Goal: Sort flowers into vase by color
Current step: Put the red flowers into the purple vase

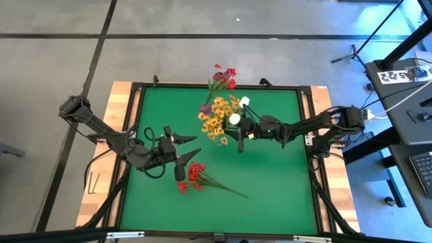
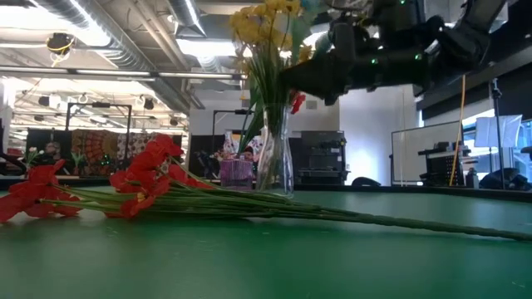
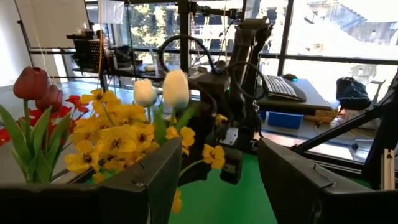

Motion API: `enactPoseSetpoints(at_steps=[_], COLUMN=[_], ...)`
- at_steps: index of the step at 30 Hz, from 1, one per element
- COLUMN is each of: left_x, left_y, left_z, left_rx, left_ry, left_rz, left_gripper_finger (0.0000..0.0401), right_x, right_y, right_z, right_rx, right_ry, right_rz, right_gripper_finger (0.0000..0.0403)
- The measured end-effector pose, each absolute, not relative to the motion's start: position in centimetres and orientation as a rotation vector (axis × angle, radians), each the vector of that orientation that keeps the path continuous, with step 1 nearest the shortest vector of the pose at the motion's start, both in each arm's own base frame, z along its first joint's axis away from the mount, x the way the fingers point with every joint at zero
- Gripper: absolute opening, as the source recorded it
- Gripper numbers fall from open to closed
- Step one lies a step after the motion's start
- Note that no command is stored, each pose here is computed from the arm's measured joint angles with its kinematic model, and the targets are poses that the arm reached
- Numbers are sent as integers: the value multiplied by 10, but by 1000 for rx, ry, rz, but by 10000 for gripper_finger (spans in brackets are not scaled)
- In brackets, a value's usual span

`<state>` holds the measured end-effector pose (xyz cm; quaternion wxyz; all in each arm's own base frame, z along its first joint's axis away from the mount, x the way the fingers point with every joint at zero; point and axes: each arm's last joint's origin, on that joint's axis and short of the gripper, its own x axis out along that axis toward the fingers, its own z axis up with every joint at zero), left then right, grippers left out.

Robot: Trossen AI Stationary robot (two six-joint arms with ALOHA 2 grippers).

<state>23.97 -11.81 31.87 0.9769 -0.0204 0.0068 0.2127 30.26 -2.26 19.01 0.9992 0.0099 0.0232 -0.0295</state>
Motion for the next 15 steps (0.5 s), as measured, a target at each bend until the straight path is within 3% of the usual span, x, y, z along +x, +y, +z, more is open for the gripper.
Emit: enactPoseSetpoints(at_steps=[8,15], left_x=[240,239], left_y=[-118,-118], left_z=[318,314], left_rx=[-39,-64], left_ry=[19,42], left_rz=[429,431], left_gripper_finger=[207,207], right_x=[286,268], right_y=[-4,10], right_z=[209,223], right_rx=[-16,-38], right_ry=[143,215], right_rz=[-55,-77], right_gripper_finger=[160,189])
